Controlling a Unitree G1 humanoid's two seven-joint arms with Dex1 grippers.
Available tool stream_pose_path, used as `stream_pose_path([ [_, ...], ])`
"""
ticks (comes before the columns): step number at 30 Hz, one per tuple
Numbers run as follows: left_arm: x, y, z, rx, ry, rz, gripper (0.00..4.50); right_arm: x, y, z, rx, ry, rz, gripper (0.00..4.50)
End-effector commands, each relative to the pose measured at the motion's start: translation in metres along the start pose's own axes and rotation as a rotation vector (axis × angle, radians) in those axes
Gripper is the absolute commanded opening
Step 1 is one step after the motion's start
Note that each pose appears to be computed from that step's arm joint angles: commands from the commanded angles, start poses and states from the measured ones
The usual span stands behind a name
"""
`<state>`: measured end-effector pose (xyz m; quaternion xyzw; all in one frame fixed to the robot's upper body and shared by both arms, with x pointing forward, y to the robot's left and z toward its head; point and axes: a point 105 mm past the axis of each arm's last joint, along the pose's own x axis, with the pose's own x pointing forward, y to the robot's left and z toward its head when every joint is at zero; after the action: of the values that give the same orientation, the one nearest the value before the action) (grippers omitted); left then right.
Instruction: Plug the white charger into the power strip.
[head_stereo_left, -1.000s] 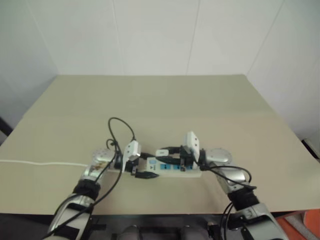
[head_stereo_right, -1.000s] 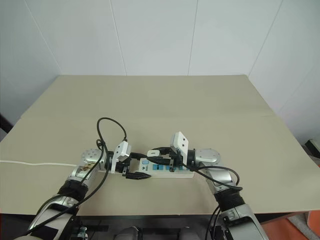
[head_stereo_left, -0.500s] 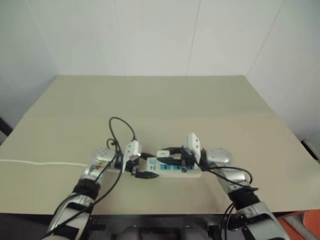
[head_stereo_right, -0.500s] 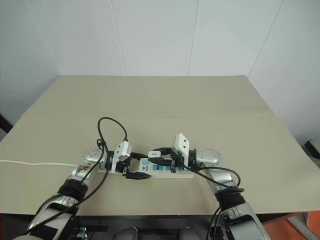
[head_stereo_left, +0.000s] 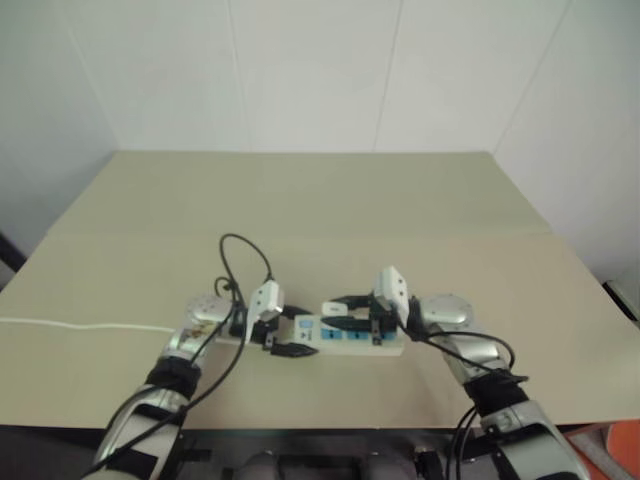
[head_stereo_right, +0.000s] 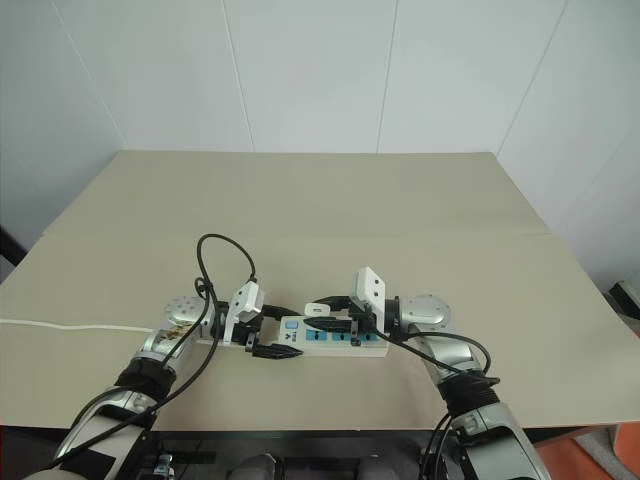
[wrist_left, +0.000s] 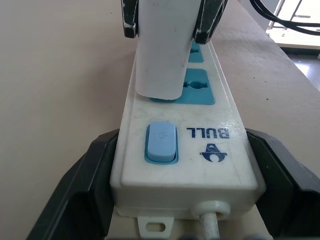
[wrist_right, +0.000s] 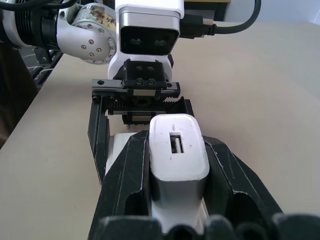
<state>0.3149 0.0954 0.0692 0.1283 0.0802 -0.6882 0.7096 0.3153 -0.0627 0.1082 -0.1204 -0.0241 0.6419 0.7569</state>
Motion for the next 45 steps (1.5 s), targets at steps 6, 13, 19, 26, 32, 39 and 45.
stream_pose_path([
  [6,-0.012,-0.007,-0.014,-0.019,0.079,-0.034,3.31,-0.009,-0.002,-0.040,0.086,0.187,-0.018,1.17],
  [13,-0.010,-0.008,-0.014,-0.018,0.076,-0.038,3.31,0.012,0.003,-0.041,0.085,0.201,0.032,1.17],
  [19,-0.009,-0.008,-0.013,-0.018,0.071,-0.036,3.31,0.002,0.001,-0.050,0.124,0.231,0.015,1.17],
  [26,-0.006,-0.007,-0.012,-0.019,0.059,-0.027,3.31,-0.001,0.003,-0.051,0.138,0.226,0.030,1.17],
  [32,-0.005,-0.009,-0.013,-0.025,0.050,-0.015,3.31,0.010,0.003,-0.043,0.118,0.205,0.063,1.17],
  [39,-0.008,-0.013,-0.015,-0.037,0.051,0.000,3.31,0.010,0.004,-0.045,0.117,0.213,0.082,1.17],
  [45,-0.008,-0.013,-0.015,-0.037,0.056,0.000,3.31,0.011,0.007,-0.047,0.122,0.218,0.092,1.17],
])
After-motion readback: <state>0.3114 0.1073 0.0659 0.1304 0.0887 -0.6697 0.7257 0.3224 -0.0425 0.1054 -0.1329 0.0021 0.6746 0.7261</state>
